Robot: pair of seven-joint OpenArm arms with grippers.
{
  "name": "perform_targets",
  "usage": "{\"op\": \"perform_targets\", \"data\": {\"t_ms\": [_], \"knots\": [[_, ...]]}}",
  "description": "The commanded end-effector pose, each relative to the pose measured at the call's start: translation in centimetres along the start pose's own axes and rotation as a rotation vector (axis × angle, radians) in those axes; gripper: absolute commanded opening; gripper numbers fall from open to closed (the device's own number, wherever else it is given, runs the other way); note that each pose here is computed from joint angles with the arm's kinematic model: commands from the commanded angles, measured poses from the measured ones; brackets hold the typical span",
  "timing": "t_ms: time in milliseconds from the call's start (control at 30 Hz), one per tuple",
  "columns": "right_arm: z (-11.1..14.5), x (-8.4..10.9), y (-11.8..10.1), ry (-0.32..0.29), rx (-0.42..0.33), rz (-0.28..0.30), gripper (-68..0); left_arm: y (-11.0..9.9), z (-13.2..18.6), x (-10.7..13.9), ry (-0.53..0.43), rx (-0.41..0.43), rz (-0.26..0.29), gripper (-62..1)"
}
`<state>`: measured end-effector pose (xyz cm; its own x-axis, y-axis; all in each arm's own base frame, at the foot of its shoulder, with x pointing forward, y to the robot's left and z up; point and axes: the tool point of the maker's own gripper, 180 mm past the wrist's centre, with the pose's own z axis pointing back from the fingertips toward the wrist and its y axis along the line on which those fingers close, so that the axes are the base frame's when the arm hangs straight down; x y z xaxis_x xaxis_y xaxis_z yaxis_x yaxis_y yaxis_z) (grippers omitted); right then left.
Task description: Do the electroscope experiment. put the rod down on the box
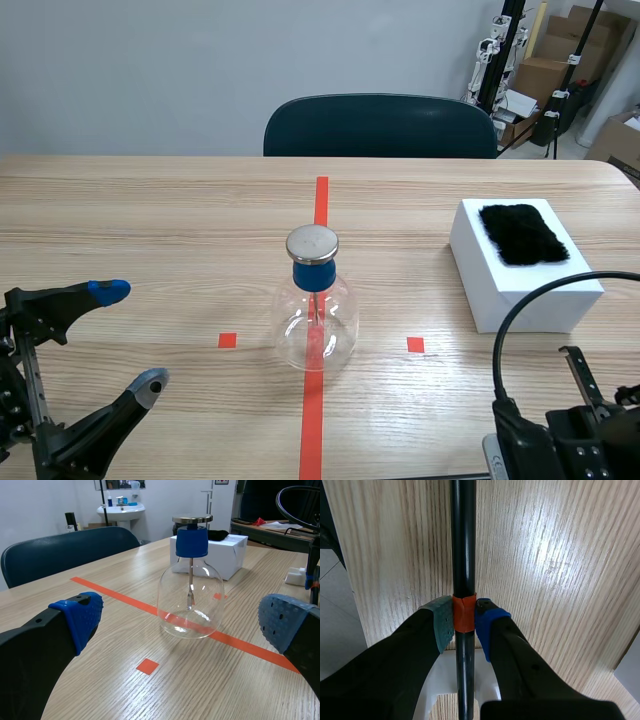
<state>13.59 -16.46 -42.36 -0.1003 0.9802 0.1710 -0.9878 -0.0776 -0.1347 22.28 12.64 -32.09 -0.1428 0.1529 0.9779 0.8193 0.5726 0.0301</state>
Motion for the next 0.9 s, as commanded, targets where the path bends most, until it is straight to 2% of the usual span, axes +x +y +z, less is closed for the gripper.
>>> {"op": "perform_targets", "data": {"t_ms": [0,167,267,867], "knots": [[0.03,-0.13,-0.16,0.014,-0.001,-0.004,-67.1,0.33,-0.13,0.70,-0.028,0.003,-0.009,1.4],[-0.09,-0.11,0.28,0.020,0.015,-0.023,-67.0,0.32,-0.13,0.69,-0.027,0.002,-0.009,1.4],[-0.08,-0.18,0.29,0.024,0.015,-0.023,-62.9,0.32,-0.13,0.69,-0.027,0.002,-0.009,1.4],[0.00,-0.01,0.25,0.016,0.014,-0.024,-1.5,0.32,-0.13,0.69,-0.027,0.002,-0.009,1.4]]}}
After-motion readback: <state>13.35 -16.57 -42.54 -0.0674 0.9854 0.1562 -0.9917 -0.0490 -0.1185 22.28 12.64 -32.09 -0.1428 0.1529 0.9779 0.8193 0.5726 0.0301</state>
